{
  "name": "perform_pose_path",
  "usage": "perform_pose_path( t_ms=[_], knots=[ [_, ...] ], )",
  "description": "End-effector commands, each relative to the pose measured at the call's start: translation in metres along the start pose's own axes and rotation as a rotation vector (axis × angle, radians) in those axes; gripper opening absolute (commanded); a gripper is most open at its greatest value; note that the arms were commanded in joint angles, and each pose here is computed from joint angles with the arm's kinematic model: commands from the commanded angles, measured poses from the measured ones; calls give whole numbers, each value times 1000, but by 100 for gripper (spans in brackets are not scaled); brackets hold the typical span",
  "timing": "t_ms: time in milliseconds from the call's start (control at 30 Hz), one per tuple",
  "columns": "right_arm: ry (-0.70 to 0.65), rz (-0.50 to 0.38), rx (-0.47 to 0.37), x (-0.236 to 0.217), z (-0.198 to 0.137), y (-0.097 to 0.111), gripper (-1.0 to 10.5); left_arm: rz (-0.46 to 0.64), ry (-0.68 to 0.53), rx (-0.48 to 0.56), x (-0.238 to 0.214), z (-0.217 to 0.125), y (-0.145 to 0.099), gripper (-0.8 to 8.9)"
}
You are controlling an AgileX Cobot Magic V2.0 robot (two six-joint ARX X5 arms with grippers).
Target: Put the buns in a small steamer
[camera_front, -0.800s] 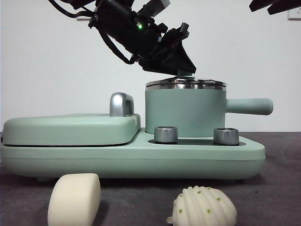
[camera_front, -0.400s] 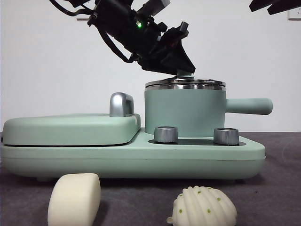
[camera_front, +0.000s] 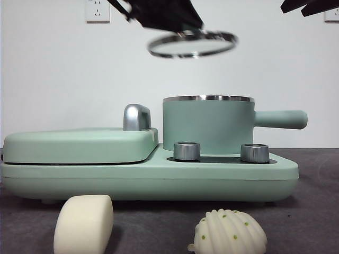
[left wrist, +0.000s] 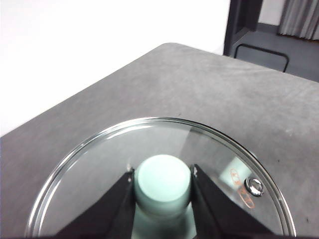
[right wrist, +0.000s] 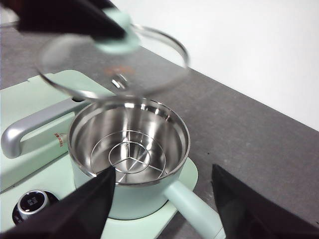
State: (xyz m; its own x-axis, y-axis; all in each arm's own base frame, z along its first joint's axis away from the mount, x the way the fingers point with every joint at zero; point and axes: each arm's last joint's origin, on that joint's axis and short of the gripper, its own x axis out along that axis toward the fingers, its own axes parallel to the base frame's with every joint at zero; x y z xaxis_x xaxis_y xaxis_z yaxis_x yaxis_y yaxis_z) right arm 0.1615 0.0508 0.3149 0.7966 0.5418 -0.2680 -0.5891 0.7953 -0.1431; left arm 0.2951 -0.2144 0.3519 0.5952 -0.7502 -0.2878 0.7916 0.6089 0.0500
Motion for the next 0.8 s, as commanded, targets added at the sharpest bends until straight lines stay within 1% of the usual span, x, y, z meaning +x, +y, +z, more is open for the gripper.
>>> perform_pose_path(
  t_ms=[33, 200, 267, 367, 467, 633, 733, 800],
  knots=[
    [-12, 1, -3, 0, 5, 0, 307, 43, 35, -17, -19, 8, 6, 8],
    [-8, 48, -12, 2, 6, 7, 308, 98, 159, -78, -60, 6, 19, 11],
    [-8, 88, -20, 4, 6, 13, 308, 122, 198, -89, -75, 4, 24, 12],
    [1, 173, -38, 8, 7, 27, 308, 164, 232, -103, -94, 2, 32, 13],
    [22, 286, -64, 17, 7, 46, 308, 208, 244, -127, -110, 1, 40, 12],
    [93, 480, -110, 40, 1, 84, 308, 252, 215, -132, -127, 5, 44, 12],
    [164, 574, -139, 56, -8, 108, 308, 264, 205, -132, -132, 7, 45, 11],
    [210, 612, -158, 66, -15, 123, 308, 265, 202, -133, -132, 7, 45, 11]
  ],
)
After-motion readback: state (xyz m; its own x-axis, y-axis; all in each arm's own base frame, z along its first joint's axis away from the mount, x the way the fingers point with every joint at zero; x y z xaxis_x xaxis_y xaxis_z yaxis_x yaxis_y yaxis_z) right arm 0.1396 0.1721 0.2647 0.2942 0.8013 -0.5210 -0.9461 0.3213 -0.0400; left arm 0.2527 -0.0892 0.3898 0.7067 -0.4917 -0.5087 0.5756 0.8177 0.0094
